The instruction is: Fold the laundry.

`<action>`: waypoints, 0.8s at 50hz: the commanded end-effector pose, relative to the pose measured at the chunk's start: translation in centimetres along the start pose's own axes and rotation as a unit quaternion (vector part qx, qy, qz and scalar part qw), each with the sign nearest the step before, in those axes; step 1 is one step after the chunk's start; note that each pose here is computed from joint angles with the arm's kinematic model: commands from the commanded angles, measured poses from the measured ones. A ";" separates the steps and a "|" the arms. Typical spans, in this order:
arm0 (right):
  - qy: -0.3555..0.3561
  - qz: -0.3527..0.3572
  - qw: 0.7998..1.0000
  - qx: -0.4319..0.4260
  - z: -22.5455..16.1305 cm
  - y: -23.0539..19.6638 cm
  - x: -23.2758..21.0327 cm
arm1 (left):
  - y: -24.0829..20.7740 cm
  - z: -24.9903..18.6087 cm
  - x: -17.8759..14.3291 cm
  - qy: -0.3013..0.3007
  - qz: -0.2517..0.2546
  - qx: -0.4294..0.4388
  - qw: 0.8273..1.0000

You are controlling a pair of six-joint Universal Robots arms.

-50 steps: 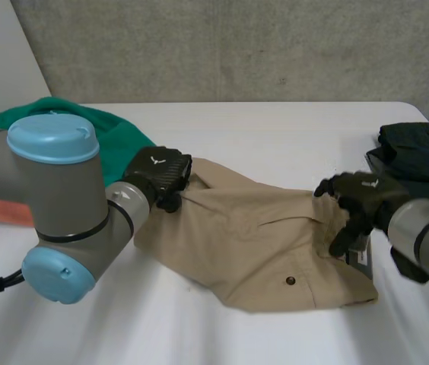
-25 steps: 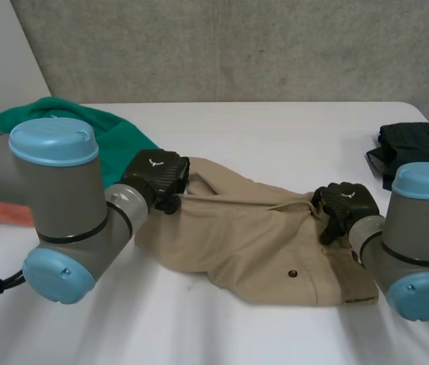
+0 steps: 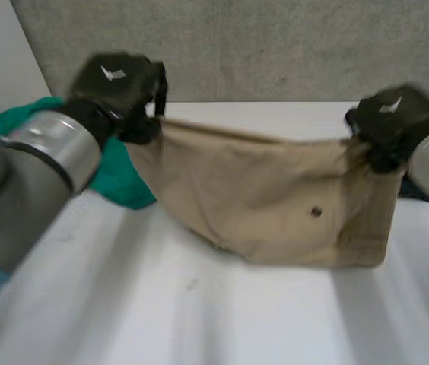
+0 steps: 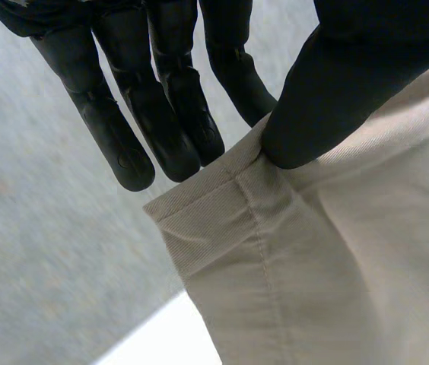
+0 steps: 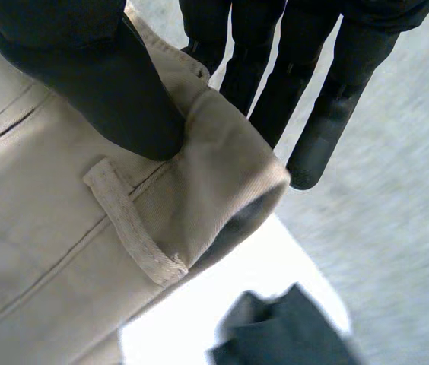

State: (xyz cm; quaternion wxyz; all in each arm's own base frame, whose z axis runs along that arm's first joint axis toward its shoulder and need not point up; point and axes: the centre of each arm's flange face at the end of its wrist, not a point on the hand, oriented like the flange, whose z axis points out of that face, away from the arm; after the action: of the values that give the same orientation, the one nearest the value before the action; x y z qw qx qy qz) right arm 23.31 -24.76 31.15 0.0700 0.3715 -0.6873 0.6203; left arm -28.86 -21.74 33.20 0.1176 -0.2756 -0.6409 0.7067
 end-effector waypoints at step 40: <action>0.305 -0.055 0.868 0.388 12.5 -10.6 8.2 | -8.7 13.4 -4.7 -0.190 0.125 0.365 0.903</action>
State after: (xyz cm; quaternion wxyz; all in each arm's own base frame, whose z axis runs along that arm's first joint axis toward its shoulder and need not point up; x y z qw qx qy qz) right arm 28.08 -39.76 38.71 0.1645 0.2152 -0.3754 0.8864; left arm -34.94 -34.72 41.04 0.0042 -0.1865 -0.3344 0.9238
